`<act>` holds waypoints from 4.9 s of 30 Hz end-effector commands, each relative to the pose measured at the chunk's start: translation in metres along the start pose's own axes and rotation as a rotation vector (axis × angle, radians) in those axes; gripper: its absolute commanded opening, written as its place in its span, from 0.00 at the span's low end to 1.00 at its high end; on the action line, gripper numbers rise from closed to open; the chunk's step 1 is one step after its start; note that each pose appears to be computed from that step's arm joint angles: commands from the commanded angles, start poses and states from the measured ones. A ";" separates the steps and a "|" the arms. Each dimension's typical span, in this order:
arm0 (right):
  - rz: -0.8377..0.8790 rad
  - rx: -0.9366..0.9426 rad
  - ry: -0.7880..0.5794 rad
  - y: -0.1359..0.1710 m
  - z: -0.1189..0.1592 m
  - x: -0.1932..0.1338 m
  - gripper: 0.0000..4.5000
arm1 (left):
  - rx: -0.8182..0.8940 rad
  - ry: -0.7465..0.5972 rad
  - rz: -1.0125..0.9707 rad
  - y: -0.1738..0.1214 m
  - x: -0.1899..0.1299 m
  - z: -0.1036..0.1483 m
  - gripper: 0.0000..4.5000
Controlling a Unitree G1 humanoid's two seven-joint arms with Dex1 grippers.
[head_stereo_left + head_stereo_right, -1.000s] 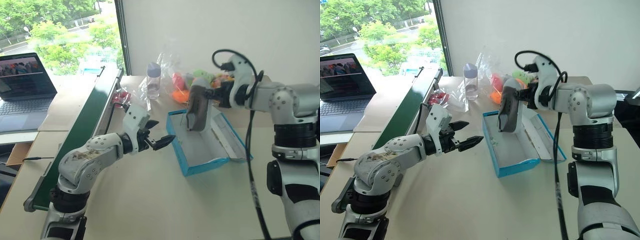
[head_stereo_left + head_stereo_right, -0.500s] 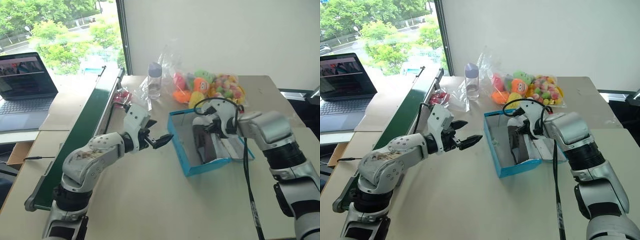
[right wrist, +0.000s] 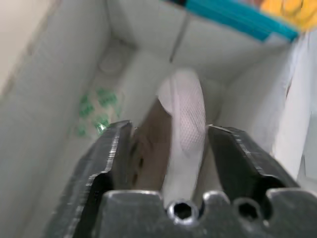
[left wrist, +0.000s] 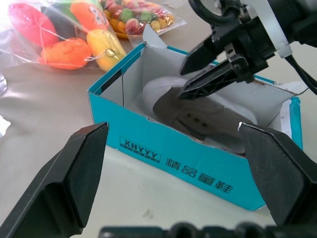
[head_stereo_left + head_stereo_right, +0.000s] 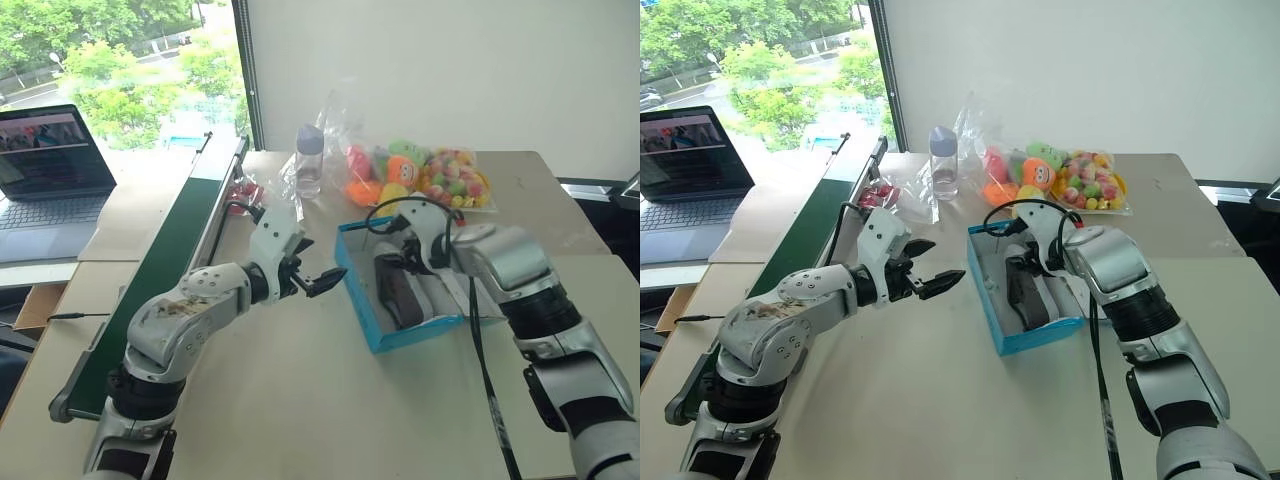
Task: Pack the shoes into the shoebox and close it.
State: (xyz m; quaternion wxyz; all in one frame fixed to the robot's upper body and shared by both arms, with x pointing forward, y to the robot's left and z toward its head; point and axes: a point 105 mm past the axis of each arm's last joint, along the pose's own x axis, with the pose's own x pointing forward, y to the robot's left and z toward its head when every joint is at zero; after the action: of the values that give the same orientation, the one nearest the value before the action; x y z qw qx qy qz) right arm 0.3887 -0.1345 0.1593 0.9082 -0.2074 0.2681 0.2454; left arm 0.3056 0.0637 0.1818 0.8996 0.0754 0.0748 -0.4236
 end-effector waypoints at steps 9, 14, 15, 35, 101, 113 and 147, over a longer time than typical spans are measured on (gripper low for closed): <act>0.172 0.106 -0.505 0.019 0.123 -0.074 0.98 | 0.032 -0.052 0.158 0.032 -0.012 0.016 1.00; 0.278 0.084 -0.744 0.024 0.133 -0.086 0.98 | -0.029 -0.098 0.418 0.080 -0.036 0.015 1.00; 0.291 0.073 -0.745 0.025 0.129 -0.085 0.98 | -0.037 -0.108 0.447 0.084 -0.039 0.016 1.00; 0.545 -0.089 -0.664 0.078 0.064 -0.034 0.98 | -0.111 -0.145 0.940 0.138 -0.115 -0.041 1.00; 0.435 0.270 -0.676 0.046 0.080 -0.027 1.00 | -0.226 -0.397 0.485 0.113 -0.049 0.025 0.01; 0.427 0.512 -0.752 0.029 0.108 -0.038 1.00 | -0.241 -0.393 0.302 0.067 0.013 0.034 0.01; 0.444 0.662 -0.815 0.015 0.120 -0.039 0.09 | -0.262 -0.457 0.251 0.054 0.025 0.062 0.00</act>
State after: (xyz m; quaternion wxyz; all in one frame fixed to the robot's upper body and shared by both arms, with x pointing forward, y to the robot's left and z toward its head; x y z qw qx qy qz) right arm 0.4010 -0.0728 0.2437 0.8875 0.2561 0.0458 0.3803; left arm 0.3749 0.0712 0.2267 0.9477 -0.1313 -0.0618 -0.2842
